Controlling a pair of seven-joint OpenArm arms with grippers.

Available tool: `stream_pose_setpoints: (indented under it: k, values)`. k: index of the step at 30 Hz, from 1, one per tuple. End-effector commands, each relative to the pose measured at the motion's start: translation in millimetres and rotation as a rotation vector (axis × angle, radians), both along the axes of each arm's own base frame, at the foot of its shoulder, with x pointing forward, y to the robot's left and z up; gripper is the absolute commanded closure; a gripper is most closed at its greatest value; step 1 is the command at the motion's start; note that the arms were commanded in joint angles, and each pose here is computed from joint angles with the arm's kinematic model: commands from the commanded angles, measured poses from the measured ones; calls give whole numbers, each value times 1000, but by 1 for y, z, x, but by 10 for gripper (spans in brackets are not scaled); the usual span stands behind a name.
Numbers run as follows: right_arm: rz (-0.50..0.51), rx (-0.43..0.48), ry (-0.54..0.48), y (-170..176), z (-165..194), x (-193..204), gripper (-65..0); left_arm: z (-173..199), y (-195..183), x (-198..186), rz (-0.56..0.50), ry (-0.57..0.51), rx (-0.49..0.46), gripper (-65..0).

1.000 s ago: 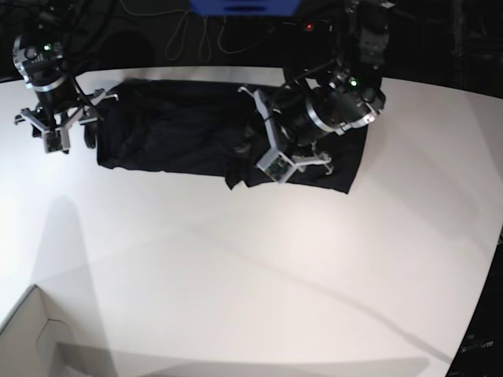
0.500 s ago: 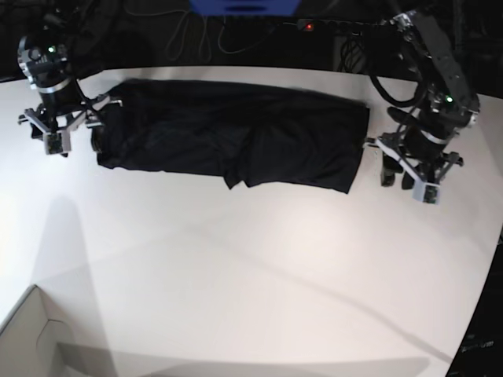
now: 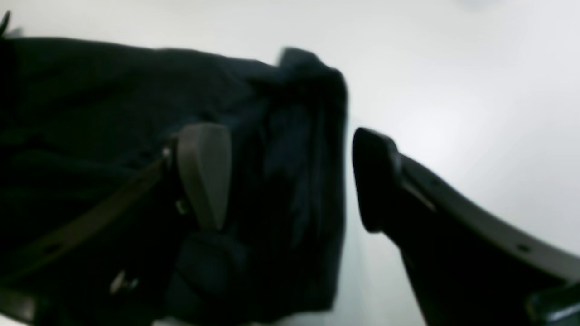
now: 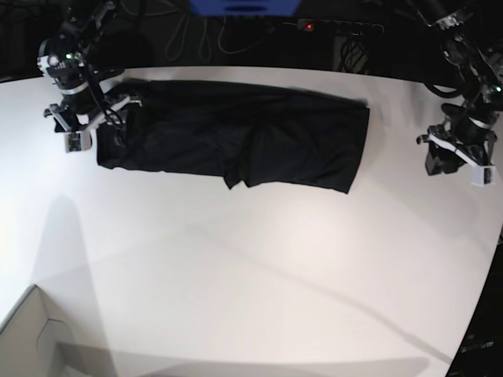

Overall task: Layout the t-shirt on the table in an organized manner, then fold the t-shirt properly
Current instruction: 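Grasp the strip end near the right gripper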

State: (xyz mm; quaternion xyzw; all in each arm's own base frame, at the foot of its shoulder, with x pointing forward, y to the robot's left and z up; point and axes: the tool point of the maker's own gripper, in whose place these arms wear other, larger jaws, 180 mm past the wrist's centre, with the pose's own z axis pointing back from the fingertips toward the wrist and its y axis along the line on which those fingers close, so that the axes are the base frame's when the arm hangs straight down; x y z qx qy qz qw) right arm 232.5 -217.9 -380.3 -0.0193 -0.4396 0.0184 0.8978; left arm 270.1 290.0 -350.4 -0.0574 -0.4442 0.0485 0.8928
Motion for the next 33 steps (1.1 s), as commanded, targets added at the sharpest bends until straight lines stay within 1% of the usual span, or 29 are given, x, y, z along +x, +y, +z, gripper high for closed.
stream_pose_setpoints:
  k: [1, 5, 8, 13, 16, 21, 23, 28, 31, 33]
  values:
    - [4, -9, -83, -2, 21, 14, -429, 14, 4, 6, -1, -50, 15, -231]
    - [9, -33, -110, -3, 33, 16, -429, 13, 3, 5, 0, -49, 11, -231]
    - [49, -18, -115, 12, 33, 22, -429, 13, 2, 6, -5, -49, 10, -231]
    - [49, 37, -81, 18, 12, 28, -429, 13, 1, 6, -4, -49, 10, -231]
    - [38, 63, -48, 18, -3, 25, -429, 13, 1, 6, -4, -49, 10, -231]
    - [46, 56, 2, 8, -19, 18, -429, 14, 4, 6, 1, -52, 14, -231]
    - [32, 53, 21, 3, -23, 10, -429, 14, 4, 6, 1, -52, 14, -231]
    - [0, 50, 37, -6, -27, 0, -429, 14, 2, 7, -3, -55, 11, -231]
    - [-34, 41, 40, -17, -27, -5, -429, 14, 1, 8, -3, -56, 9, -231]
    - [-37, 36, 39, -20, -26, -5, -429, 14, 1, 8, -3, -58, 9, -231]
